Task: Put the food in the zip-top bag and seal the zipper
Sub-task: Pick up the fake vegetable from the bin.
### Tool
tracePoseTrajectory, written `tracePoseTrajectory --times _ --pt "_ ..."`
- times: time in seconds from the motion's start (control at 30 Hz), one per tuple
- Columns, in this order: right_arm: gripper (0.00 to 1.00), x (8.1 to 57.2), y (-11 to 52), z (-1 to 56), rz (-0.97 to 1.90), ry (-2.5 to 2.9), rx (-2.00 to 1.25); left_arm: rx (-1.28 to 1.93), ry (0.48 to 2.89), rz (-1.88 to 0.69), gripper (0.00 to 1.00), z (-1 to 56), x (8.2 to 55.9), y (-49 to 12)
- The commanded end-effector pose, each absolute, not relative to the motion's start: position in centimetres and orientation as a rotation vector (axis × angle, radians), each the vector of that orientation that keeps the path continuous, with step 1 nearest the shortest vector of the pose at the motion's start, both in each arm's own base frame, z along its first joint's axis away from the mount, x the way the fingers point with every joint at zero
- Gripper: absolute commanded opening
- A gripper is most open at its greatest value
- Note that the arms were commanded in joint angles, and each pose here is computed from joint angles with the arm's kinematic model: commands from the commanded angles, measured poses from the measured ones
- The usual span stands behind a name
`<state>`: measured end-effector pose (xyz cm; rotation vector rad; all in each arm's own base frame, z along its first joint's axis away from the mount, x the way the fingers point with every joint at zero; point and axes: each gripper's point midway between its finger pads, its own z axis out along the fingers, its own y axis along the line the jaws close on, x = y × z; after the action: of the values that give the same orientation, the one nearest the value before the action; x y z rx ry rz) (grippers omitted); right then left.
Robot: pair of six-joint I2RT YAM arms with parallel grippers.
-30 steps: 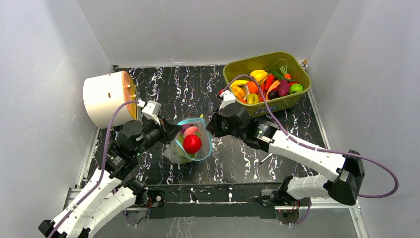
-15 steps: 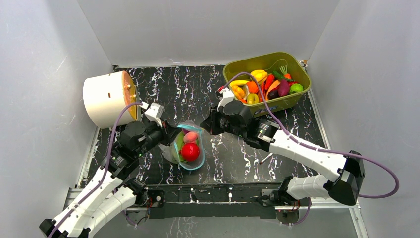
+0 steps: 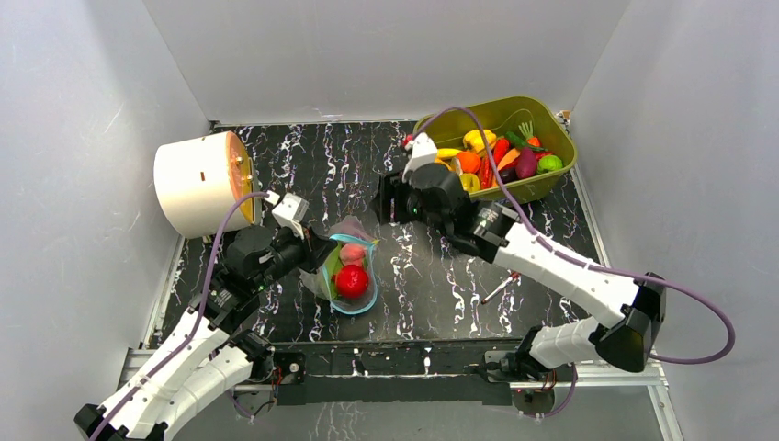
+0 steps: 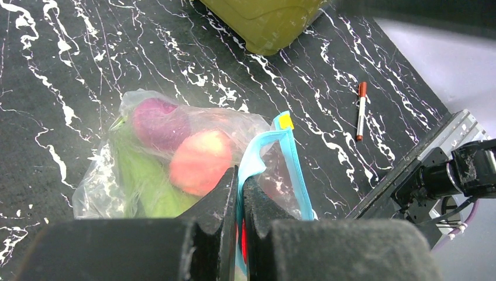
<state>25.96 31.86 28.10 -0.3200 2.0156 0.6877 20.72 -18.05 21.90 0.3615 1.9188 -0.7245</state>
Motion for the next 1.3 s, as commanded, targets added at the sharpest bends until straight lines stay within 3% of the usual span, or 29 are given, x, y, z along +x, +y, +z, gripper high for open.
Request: tracePoseTrajectory --times 0.0,0.27,0.63,0.9,1.27 --pt "0.59 32.0 27.4 31.3 0.418 1.916 -0.279 0.424 1.842 -0.75 0.0 23.5 20.4 -18.5" --pt "0.61 41.8 16.3 29.8 0.055 1.971 -0.076 0.448 1.852 -0.739 0.0 22.8 20.2 -18.4" --pt "0.68 47.8 2.6 24.0 -0.373 2.158 0.035 0.48 1.857 -0.732 0.0 22.6 20.0 -18.4" --pt "0.75 51.8 -3.1 21.3 -0.561 2.253 0.047 0.504 1.83 -0.776 0.0 23.0 19.6 -18.9" --pt "0.8 51.6 -4.8 16.5 -0.578 2.399 0.099 0.518 1.855 -0.791 0.0 22.5 19.6 -19.4"
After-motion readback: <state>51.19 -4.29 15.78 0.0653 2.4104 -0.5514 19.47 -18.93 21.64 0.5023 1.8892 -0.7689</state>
